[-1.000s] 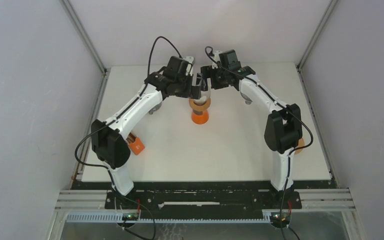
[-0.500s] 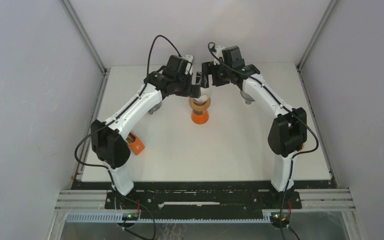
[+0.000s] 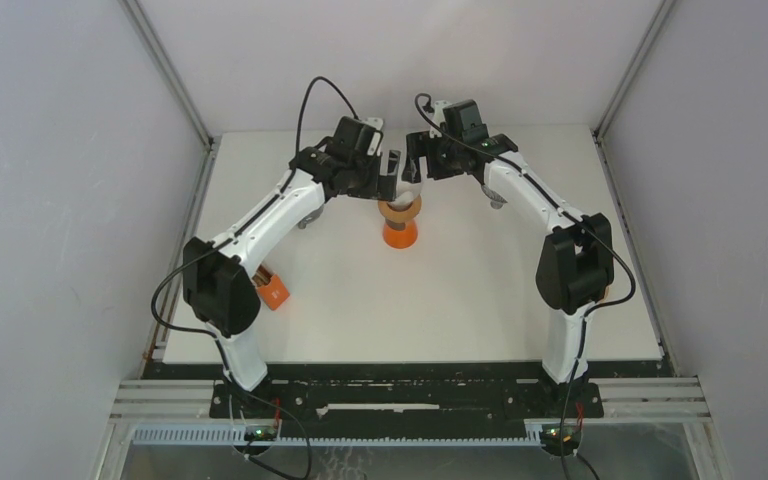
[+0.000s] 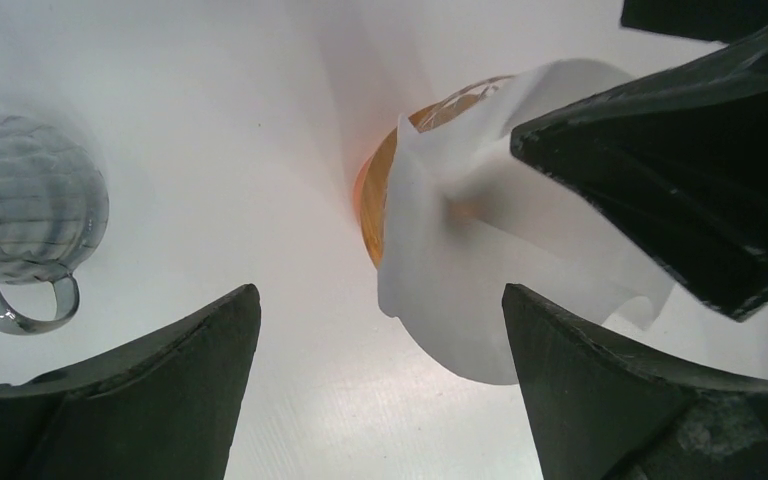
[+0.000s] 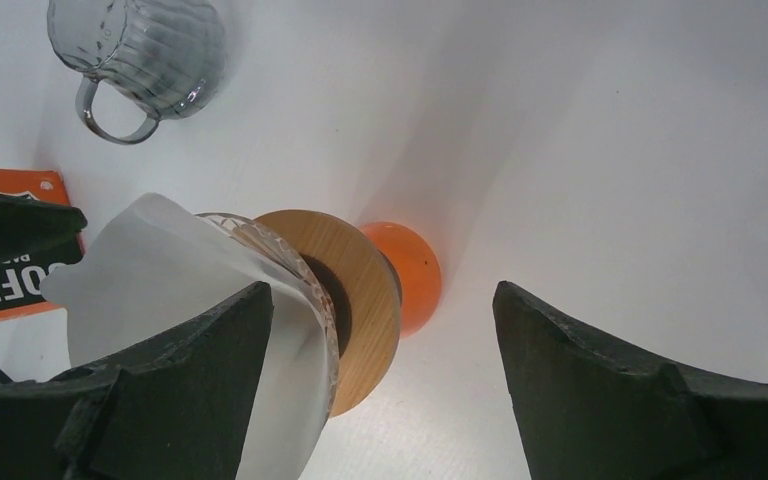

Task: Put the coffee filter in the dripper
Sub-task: Place the coffee filter in the coffee dripper.

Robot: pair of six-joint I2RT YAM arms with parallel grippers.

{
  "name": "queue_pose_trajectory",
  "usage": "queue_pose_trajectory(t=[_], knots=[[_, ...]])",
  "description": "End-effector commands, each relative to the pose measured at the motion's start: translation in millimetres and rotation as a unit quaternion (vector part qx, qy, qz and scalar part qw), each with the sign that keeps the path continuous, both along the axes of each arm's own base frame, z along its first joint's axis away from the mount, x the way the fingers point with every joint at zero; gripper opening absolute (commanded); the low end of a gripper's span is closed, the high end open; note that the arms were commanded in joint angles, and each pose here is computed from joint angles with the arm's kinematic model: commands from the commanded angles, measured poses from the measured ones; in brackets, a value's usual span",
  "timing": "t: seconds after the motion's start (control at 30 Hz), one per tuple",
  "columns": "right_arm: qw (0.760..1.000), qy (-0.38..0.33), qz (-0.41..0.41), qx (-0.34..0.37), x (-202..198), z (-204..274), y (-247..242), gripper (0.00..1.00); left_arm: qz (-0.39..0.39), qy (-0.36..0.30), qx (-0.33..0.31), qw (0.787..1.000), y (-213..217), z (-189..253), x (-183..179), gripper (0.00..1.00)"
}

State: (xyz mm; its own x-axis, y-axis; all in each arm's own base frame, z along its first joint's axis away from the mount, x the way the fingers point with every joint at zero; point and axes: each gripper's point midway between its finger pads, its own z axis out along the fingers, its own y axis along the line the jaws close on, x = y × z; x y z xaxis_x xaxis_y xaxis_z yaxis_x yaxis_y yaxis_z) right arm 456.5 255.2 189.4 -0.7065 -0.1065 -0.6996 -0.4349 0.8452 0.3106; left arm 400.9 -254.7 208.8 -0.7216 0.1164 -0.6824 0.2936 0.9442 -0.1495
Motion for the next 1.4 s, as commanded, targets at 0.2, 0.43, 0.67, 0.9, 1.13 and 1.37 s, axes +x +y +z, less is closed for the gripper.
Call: queue_pose_trajectory(t=[0.2,0.43,0.67,0.9,1.13,1.37], knots=[[1.0,-0.021,-0.007,-0.011,12,-2,-2,0.89,0.01,0.008,0.02,1.0,12,-14,-5,0.95],[1.0,-0.012,-0.009,-0.017,13,-13,-3,0.89,0.009,0.006,0.022,1.0,12,-13,-5,0.95],[1.0,-0.008,-0.01,-0.022,13,-18,-3,0.89,0.005,0.01,0.021,1.0,9,-17,-4,0.95],[1.0,-0.012,-0.007,-0.021,12,-13,-2,0.89,0.006,0.012,0.023,1.0,9,-19,-2,0.95],[1.0,-0.031,0.003,-0.003,8,11,2,0.89,0.008,-0.005,0.01,1.0,8,-2,-1,0.95],[0.999,-0.047,0.014,0.017,3,35,7,0.89,0.009,-0.023,-0.004,1.0,6,18,1,0.95]])
